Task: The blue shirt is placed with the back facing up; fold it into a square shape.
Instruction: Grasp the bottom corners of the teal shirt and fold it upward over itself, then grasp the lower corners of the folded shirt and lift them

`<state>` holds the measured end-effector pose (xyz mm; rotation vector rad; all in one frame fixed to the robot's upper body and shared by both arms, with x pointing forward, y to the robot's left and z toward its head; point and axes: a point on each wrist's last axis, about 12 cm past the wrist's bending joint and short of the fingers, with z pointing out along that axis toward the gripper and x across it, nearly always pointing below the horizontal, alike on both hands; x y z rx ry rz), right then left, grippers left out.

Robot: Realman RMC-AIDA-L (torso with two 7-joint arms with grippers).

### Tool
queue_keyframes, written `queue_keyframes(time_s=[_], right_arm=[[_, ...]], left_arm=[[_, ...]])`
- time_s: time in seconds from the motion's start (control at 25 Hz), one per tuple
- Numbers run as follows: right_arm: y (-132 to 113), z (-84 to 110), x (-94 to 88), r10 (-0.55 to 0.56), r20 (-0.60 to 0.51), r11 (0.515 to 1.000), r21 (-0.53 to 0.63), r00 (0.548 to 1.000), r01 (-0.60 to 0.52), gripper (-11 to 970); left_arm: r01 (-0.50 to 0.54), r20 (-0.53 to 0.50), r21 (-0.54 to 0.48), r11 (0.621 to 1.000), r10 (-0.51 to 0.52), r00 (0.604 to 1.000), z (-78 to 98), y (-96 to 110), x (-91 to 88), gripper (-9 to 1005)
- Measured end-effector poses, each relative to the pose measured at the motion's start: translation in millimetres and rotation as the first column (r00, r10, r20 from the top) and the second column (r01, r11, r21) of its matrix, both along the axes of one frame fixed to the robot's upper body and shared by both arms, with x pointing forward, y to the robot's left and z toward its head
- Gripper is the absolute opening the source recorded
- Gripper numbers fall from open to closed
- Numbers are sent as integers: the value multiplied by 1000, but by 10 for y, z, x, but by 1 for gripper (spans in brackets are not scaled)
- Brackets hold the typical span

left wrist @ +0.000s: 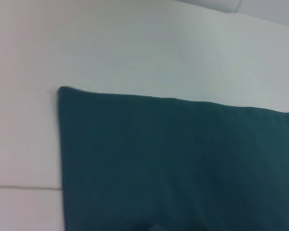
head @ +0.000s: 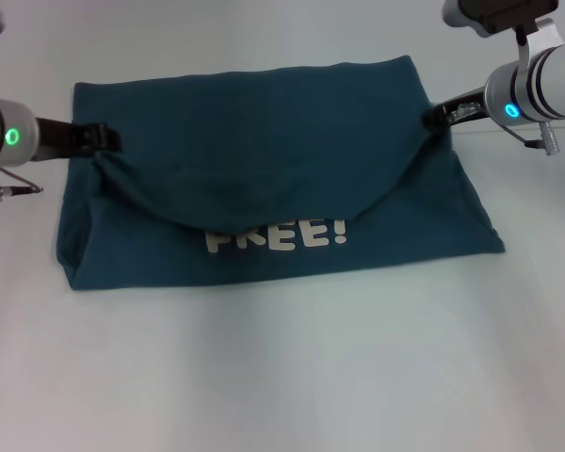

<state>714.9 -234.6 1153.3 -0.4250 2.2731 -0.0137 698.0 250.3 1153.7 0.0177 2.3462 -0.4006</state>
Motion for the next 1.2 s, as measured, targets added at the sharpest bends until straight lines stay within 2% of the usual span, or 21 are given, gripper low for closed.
queue_keyframes(time_s=[0.2,0.28,0.4,0.48,0.6,0.68,0.8,0.92,1.0,1.12,1.2], right_arm=[[-102,38,-3,-32,-7,999,20,999,32,326],[-157,66,-16,-54,-10,998,39,998,54,425],[-266,142,-73,-88,-11,990,107,996,88,592],[-342,157,-155,-94,-35,978,185,995,98,729],[-471,146,-314,-67,-89,935,342,994,94,729],[-587,120,-443,-39,-126,883,460,991,93,729],[-801,46,-664,-1,-164,772,627,987,105,728],[-1027,-48,-916,24,-174,630,767,985,120,728],[-1176,-131,-1122,37,-160,511,851,986,119,730],[-1294,-231,-1380,70,-130,389,917,989,93,733],[-1330,-286,-1527,107,-123,353,932,987,79,733]], left_arm=[[-79,-16,-44,996,78,997,-7,182,-56,349],[-99,-18,-68,993,98,995,9,249,-96,449],[-109,-23,-116,987,107,994,42,307,-189,600],[-117,-19,-163,980,115,993,81,366,-268,631],[-128,-31,-257,958,124,992,77,476,-417,677],[-132,-51,-325,936,122,991,45,562,-517,691],[-134,-83,-438,889,108,991,-27,694,-681,684],[-133,-104,-518,845,92,990,-112,791,-823,681],[-126,-117,-555,822,72,990,-161,838,-903,680],[-116,-138,-600,791,40,990,-259,905,-1020,678],[-123,-150,-626,770,36,988,-347,943,-1090,677]])
